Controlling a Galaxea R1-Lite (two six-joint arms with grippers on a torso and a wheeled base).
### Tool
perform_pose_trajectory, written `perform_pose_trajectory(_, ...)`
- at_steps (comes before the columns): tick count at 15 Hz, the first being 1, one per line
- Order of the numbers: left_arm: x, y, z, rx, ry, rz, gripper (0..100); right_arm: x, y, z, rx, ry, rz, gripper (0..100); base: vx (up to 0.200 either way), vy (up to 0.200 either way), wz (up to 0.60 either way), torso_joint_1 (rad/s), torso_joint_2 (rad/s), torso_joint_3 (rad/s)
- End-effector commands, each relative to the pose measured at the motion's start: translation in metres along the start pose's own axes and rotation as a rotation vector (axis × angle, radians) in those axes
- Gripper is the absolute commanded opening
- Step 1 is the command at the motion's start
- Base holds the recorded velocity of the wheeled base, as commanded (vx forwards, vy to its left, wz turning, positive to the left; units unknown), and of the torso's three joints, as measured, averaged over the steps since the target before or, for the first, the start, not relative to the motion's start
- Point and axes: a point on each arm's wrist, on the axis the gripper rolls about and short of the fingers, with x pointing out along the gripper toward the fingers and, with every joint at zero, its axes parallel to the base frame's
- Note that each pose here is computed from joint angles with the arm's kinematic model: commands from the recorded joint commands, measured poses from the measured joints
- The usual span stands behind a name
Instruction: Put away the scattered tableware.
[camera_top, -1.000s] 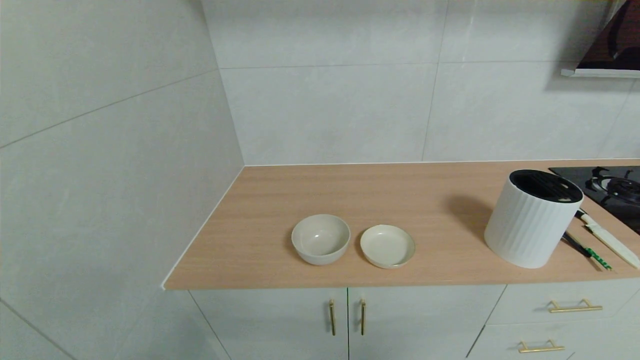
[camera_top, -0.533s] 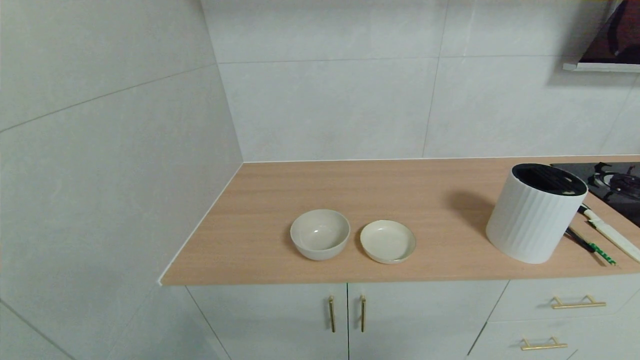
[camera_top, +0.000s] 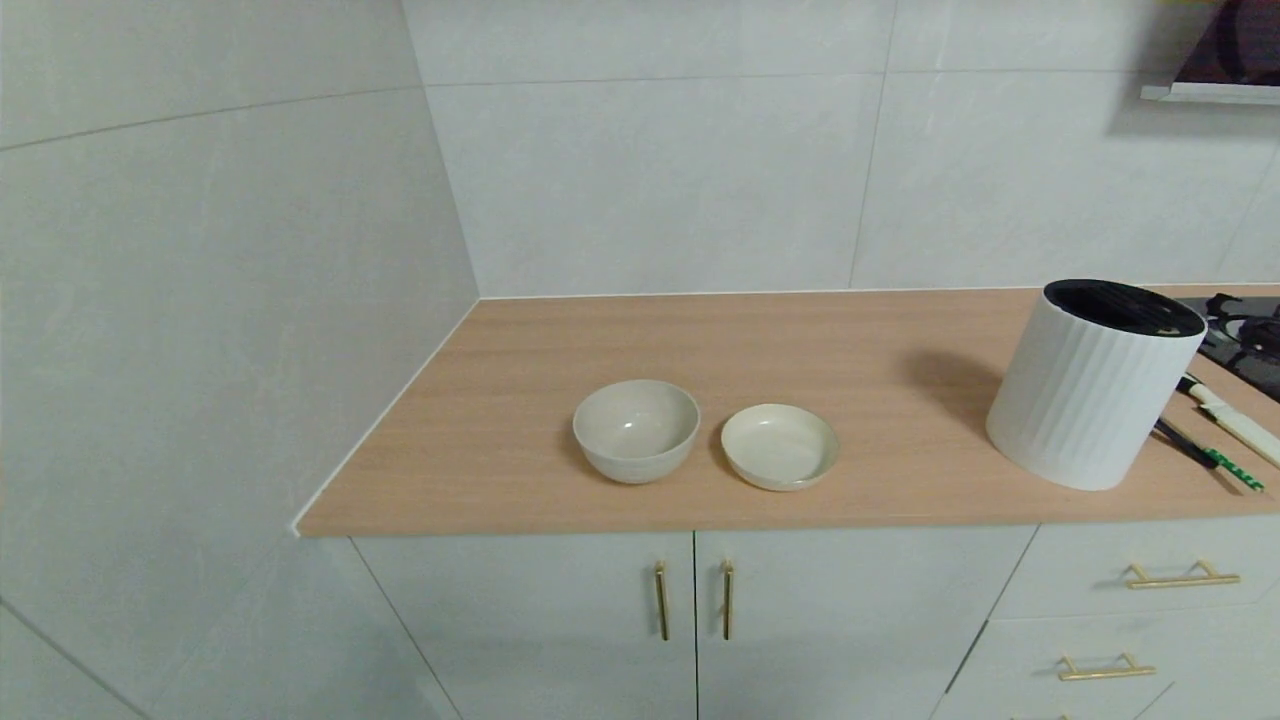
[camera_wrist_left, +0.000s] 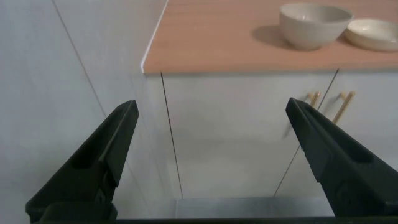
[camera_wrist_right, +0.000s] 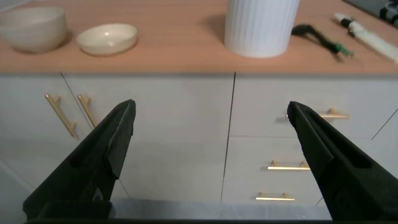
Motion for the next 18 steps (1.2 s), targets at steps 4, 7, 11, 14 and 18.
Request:
perform_pose_trajectory(4,0.0,0.0,0.0,0.0,0.0,0.002,100,0.0001,0.0,0.0001,0.0,0.001,0.001,100,0.0,0.0,0.0,-0.237,0.54,0.293)
perform_pose_trajectory(7,0.0,0.0,0.0,0.0,0.0,0.0,100,0.0001,0.0,0.0001,0.0,0.001,0.001,100,0.0,0.0,0.0,-0.222,0.52,0.294)
perform_pose_trajectory(11,0.0,0.0,0.0,0.0,0.0,0.002,100,0.0001,0.0,0.0001,0.0,0.001,0.001,100,0.0,0.0,0.0,-0.209,0.5,0.29)
perform_pose_trajectory(14,0.0,0.0,0.0,0.0,0.0,0.002,100,0.0001,0.0,0.0001,0.0,0.001,0.001,100,0.0,0.0,0.0,-0.196,0.49,0.292)
perform_pose_trajectory(18,0.0,0.0,0.0,0.0,0.0,0.0,100,0.0001,0.0,0.0001,0.0,0.001,0.001,100,0.0,0.0,0.0,-0.174,0.47,0.295)
